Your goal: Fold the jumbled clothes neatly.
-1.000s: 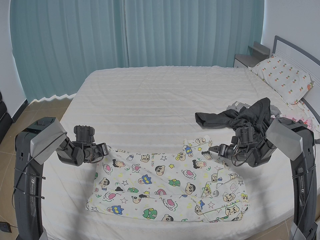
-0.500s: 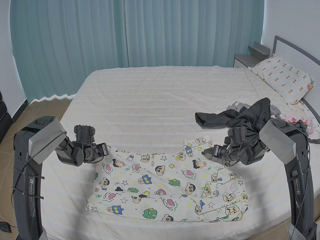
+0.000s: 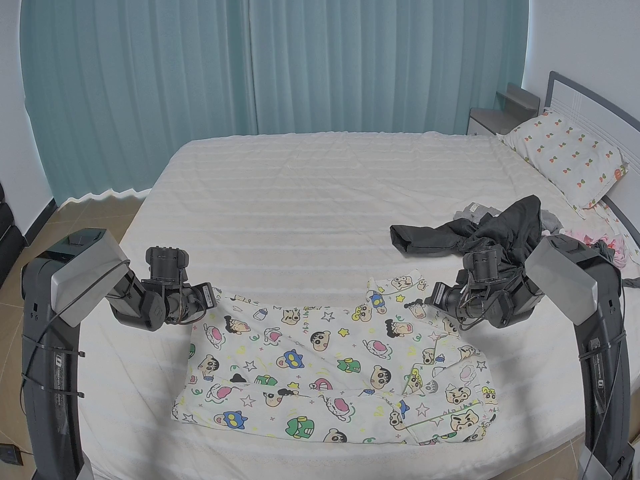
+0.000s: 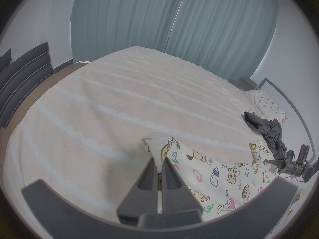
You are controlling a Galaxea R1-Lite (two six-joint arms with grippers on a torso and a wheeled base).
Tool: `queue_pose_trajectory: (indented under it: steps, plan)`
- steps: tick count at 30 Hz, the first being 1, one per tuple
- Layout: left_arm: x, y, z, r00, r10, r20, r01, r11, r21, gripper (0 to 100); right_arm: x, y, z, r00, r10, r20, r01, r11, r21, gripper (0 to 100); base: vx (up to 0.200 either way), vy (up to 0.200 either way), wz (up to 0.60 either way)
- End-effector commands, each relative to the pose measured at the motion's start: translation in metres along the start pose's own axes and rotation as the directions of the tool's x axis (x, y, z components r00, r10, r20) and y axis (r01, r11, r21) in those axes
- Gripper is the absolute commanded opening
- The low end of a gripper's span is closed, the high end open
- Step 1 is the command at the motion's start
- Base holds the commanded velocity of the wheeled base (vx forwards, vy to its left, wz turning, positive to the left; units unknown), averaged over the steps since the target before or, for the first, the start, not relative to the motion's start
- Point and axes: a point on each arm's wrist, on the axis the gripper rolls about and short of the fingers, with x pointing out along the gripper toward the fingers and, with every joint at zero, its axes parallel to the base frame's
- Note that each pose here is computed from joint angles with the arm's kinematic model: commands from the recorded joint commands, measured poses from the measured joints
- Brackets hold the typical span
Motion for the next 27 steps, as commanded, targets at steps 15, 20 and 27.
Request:
queue_pose_trajectory:
  steps: [15,20,27]
  plan:
    - [-0.032,-0.005,0.012,0.999,-0.019,0.04,0.019,1.0,-0.002,0,-0.07,-0.001,-0.002,0.974,0.222,0.053,-0.22,0.975,-0.039,0,0.0,0.0,0.0]
    - [-0.041,-0.004,0.01,0.997,-0.03,0.07,0.03,1.0,-0.001,0,-0.091,0.002,-0.006,0.966,0.252,0.056,-0.25,0.967,-0.047,0,0.0,0.0,0.0]
    - [-0.052,-0.002,0.006,0.996,-0.038,0.077,0.038,0.999,-0.003,0,-0.112,0.002,-0.019,0.959,0.281,0.04,-0.279,0.959,-0.056,0,0.0,0.0,0.0]
